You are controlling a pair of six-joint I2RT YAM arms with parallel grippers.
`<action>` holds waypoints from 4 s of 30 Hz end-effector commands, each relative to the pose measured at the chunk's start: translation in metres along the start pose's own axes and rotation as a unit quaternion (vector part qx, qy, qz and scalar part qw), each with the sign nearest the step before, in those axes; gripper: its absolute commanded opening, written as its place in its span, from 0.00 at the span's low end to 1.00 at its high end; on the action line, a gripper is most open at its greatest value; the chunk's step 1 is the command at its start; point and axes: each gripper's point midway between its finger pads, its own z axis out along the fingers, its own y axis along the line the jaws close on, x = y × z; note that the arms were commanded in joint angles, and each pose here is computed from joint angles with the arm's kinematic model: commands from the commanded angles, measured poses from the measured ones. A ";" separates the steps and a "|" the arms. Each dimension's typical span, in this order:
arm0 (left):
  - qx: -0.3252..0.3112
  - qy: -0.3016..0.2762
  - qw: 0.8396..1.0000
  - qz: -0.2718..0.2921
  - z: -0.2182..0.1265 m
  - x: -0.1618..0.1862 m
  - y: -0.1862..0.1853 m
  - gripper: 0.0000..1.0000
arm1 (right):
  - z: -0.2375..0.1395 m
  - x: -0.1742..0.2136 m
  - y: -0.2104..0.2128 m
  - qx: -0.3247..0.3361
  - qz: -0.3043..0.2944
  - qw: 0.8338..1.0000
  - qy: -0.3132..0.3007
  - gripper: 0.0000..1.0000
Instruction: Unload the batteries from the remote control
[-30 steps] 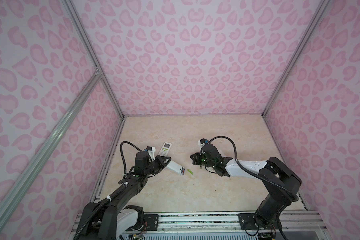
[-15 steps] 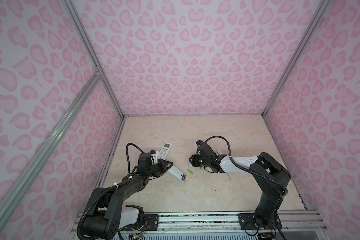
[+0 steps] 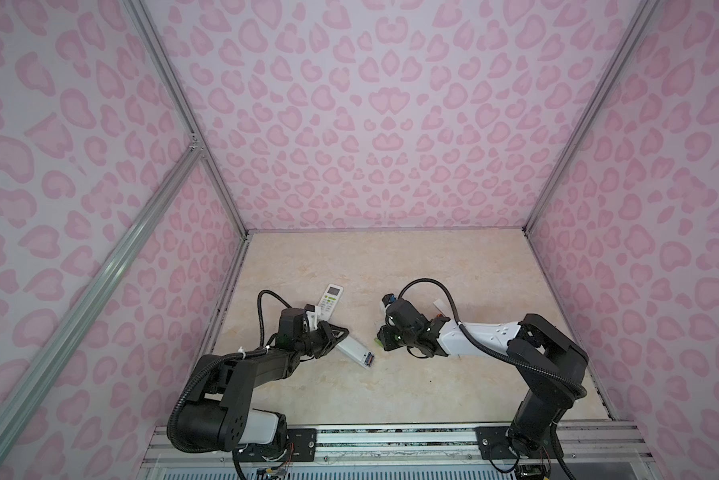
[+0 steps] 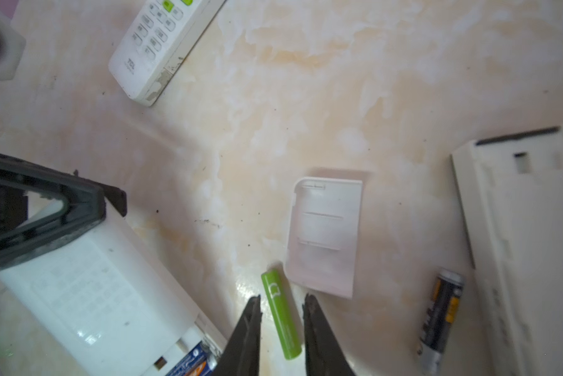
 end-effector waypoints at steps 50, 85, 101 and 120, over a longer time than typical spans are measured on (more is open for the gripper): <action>-0.243 -0.098 0.929 0.261 -0.022 -0.029 -0.036 0.86 | -0.093 -0.017 -0.204 0.202 0.109 0.973 -0.005 0.44; -0.189 -0.099 0.894 0.394 -0.005 0.019 -0.105 0.82 | -0.045 0.016 -0.184 0.172 0.094 0.977 0.081 0.11; -0.018 -0.074 0.884 0.461 -0.003 0.066 -0.187 0.98 | -0.106 -0.065 -0.133 0.093 0.106 0.985 -0.104 0.00; 0.133 0.000 0.916 0.377 0.019 0.104 -0.206 0.72 | -0.179 -0.135 -0.015 -0.214 0.096 0.920 -0.315 0.00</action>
